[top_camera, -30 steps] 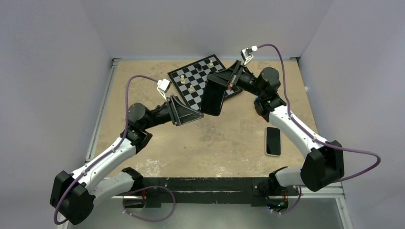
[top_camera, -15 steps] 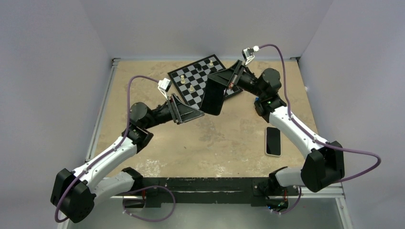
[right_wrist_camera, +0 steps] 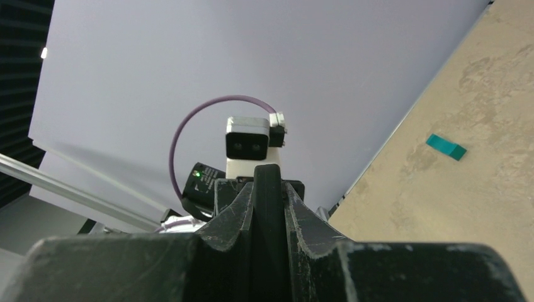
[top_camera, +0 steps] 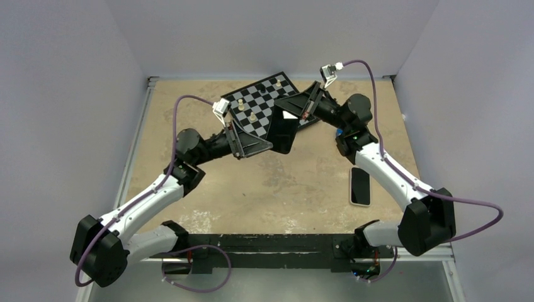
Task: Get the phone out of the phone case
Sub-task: Remove the phone case from the phone.
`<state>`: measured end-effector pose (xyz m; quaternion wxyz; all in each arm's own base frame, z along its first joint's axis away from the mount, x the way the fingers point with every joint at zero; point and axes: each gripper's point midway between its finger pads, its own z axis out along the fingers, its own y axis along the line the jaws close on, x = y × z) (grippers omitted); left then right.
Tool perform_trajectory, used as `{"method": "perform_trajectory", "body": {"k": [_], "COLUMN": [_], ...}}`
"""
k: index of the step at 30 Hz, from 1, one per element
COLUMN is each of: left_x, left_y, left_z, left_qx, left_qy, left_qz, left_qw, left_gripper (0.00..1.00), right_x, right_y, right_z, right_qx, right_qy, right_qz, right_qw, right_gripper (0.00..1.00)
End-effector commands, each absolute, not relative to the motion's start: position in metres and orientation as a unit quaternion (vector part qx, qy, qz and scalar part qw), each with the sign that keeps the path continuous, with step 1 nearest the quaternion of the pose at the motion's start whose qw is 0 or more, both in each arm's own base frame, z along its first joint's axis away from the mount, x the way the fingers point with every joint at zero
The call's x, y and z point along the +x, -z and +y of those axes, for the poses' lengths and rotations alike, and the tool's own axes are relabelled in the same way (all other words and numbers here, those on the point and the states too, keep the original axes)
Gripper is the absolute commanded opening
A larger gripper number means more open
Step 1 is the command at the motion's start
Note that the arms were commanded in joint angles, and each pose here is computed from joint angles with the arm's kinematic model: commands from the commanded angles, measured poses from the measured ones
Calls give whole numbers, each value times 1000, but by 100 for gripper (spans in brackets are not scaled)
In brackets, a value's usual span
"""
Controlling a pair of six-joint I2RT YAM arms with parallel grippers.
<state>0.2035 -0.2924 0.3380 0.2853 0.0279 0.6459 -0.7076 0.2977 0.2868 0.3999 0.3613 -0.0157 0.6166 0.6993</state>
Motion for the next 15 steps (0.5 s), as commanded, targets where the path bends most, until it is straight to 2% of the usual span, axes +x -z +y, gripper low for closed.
{"method": "perform_trajectory", "body": {"k": [1,4,10,15], "left_x": [217,214,211,207], "left_y": [-370,-382,-392,-381], "left_z": [-295,-300,-306,-306], "left_qx": [51,73,112,123], "left_qy": [704,720,727,718], "left_qz": [625,608,596,606], "left_qw": [332,326,321,320], "left_gripper": [40,29,26,7], "right_x": [260,255,233,228], "right_y": [-428,-423,-415,-412], "right_z": [299,309,343,345], "right_qx": [-90,-115,-195,-216], "right_qy": [-711,-713,-713,-692], "right_qz": [599,598,603,613], "right_qw": [358,347,300,313], "right_gripper": [0,0,0,0]}}
